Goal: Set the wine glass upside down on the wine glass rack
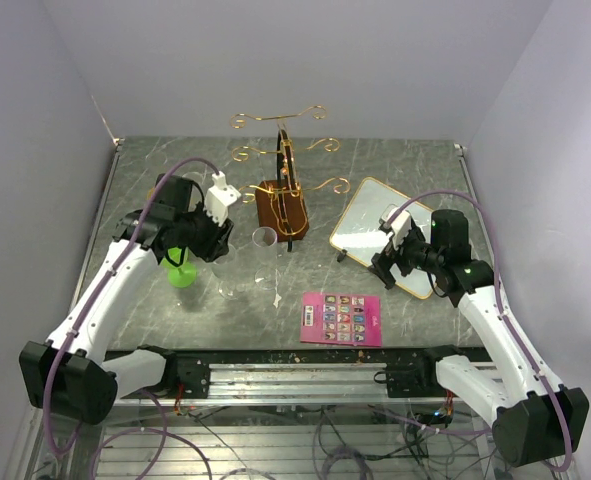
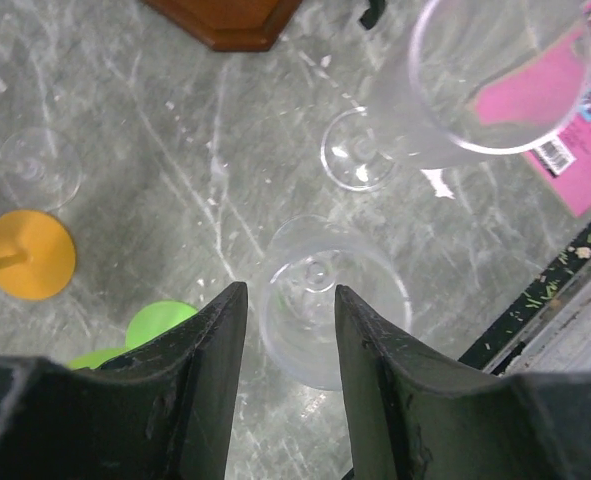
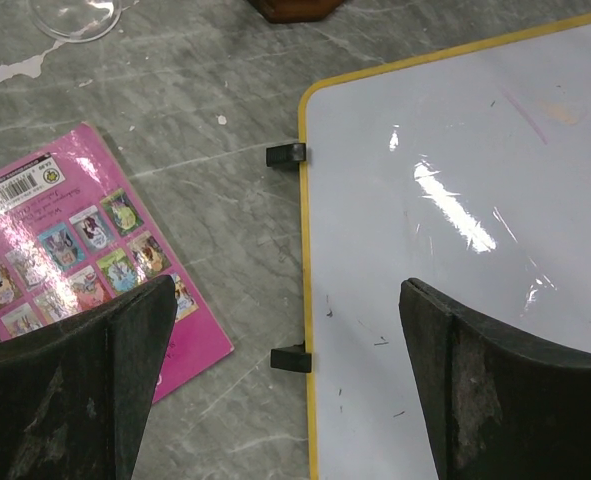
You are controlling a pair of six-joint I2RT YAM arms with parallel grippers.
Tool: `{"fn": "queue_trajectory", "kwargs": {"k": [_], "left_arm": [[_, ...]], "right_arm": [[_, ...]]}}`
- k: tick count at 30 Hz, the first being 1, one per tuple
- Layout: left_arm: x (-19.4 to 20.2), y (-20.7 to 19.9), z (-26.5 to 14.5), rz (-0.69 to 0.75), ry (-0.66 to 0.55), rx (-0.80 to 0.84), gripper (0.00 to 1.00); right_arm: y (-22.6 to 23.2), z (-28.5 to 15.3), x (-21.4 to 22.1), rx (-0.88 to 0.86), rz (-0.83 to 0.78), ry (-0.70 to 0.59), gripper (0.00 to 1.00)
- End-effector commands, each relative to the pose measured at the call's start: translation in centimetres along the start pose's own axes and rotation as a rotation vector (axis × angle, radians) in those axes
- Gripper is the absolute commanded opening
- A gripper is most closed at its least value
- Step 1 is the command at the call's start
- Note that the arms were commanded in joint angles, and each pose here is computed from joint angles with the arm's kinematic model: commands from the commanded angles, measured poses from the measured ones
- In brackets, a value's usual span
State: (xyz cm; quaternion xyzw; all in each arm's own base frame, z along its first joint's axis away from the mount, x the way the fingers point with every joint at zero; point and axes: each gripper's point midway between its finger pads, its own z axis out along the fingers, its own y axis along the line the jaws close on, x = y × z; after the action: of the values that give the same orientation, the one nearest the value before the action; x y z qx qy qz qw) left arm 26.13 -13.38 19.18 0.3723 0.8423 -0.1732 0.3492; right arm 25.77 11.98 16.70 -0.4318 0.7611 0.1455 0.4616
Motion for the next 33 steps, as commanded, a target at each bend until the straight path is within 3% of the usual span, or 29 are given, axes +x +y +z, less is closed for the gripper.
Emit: {"fn": "queue_trajectory", "kwargs": {"k": [1,15,33], "left_arm": [[-0.5,2.1,-0.2,-0.004,0.011,-0.116,0.50],[0.9,1.9,0.7,0.005,0.048,-0.107,0.48],[0.9,0.9,0.6,0.049,0.041,-0.058,0.18]], "right_arm": [[0.0,0.0,0.1,0.008,-0.004,-0.003,0.93],[0.0,0.4,0.6,0.004,0.006,0.015,0.93],[-0.7,0.6,1.1,0.038,0.011,0.038,0.92]]}}
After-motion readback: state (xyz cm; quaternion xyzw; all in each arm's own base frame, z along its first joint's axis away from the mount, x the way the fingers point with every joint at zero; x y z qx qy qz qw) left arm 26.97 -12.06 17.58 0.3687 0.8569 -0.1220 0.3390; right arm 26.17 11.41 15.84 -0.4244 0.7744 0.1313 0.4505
